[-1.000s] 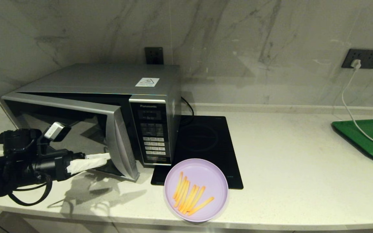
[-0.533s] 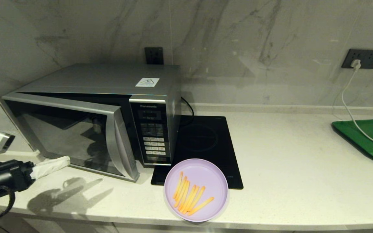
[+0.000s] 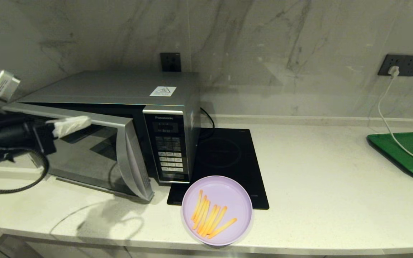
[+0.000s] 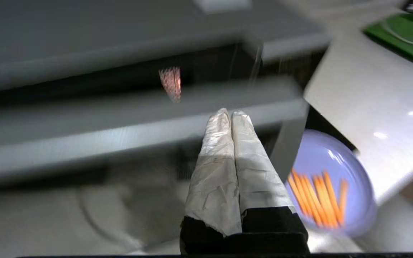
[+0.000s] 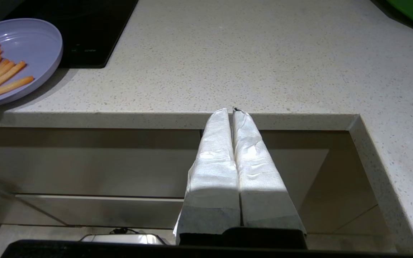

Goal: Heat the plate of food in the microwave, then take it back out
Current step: Open the microwave oven

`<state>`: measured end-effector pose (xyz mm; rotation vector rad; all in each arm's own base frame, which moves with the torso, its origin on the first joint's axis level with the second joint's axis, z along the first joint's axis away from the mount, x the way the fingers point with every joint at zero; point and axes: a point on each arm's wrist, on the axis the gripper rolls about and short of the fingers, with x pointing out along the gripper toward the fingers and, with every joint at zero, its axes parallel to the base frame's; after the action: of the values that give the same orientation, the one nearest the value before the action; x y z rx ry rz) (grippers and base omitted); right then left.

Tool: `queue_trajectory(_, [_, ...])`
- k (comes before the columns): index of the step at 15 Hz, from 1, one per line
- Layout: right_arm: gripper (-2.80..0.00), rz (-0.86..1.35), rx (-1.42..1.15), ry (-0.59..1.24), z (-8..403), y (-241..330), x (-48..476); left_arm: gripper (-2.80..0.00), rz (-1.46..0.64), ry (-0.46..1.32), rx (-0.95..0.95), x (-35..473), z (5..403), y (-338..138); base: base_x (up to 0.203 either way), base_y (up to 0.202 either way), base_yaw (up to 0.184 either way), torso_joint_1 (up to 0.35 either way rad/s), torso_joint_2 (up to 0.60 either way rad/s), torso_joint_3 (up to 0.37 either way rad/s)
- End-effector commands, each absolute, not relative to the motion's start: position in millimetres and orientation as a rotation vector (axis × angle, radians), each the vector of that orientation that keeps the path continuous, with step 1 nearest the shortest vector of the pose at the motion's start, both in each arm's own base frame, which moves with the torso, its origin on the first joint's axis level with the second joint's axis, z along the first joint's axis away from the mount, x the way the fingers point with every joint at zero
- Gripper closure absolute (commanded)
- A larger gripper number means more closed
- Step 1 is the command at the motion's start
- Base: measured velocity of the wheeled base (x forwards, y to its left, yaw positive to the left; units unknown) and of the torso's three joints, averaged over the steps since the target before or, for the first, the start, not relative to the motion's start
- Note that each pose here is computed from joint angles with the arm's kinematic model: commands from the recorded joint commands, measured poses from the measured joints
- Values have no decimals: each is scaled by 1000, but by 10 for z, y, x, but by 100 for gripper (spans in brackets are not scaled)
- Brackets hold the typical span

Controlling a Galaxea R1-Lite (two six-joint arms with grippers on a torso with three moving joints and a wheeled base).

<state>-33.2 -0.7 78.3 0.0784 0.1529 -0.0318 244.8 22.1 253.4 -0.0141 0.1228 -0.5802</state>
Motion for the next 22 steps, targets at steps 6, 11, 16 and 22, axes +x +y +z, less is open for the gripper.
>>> queue_trajectory(6, [0,-34,79,154,782,-7,-333,0,-298,31,47,2583,3277,-355,0,0,0,0,0,0])
queue_trajectory(11, [0,-32,79,154,782,-7,-333,0,-226,114,58,2657,3316,-517,0,0,0,0,0,0])
queue_trajectory(16, [0,-33,79,154,782,-7,-333,0,-182,240,82,2772,3242,-667,0,0,0,0,0,0])
queue_trajectory(22, [0,-32,79,155,778,-7,-332,0,-180,430,66,2848,3146,-839,0,0,0,0,0,0])
